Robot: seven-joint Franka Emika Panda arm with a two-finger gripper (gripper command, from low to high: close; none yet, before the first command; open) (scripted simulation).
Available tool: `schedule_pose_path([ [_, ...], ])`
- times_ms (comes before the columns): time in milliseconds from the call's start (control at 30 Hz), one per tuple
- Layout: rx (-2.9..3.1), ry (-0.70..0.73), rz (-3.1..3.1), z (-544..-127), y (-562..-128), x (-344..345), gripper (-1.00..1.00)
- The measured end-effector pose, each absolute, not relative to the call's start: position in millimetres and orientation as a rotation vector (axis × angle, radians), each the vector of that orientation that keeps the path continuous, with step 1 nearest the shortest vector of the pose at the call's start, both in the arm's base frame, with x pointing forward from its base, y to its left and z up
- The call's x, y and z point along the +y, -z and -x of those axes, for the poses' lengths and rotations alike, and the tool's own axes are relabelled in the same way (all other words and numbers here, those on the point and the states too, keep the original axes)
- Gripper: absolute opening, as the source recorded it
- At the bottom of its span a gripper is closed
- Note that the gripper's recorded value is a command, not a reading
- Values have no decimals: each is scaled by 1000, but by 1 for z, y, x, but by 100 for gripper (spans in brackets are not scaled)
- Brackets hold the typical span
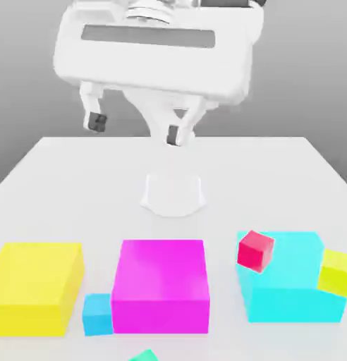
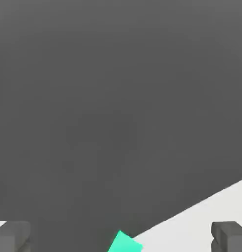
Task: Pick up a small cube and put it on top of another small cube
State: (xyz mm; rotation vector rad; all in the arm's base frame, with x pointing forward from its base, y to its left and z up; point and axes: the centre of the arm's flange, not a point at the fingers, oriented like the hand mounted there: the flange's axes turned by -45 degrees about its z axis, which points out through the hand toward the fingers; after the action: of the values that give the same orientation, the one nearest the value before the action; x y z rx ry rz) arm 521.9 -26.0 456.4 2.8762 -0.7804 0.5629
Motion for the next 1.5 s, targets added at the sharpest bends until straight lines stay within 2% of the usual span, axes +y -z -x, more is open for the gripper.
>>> schedule_pose_path([
  [267,-1106,-295,-2837,-545,-323,-44,0],
  [533,-1441,-29,-2781,-540,-202,-44,0],
  [667,-1478,-2,-2773,-539,-142,-43,0],
  [700,-1478,-1,-2773,-538,-132,-43,-100],
  [900,-1479,-4,-2774,-538,-128,-43,-100],
  [1067,-1488,-2,-2769,-538,-185,-44,-100],
  [1333,-2082,7,-2363,-465,-233,-104,-100],
  [1433,-2315,0,-2128,-428,-243,-132,-100],
  [1500,-2363,-5,-2074,-421,-233,-135,-100],
])
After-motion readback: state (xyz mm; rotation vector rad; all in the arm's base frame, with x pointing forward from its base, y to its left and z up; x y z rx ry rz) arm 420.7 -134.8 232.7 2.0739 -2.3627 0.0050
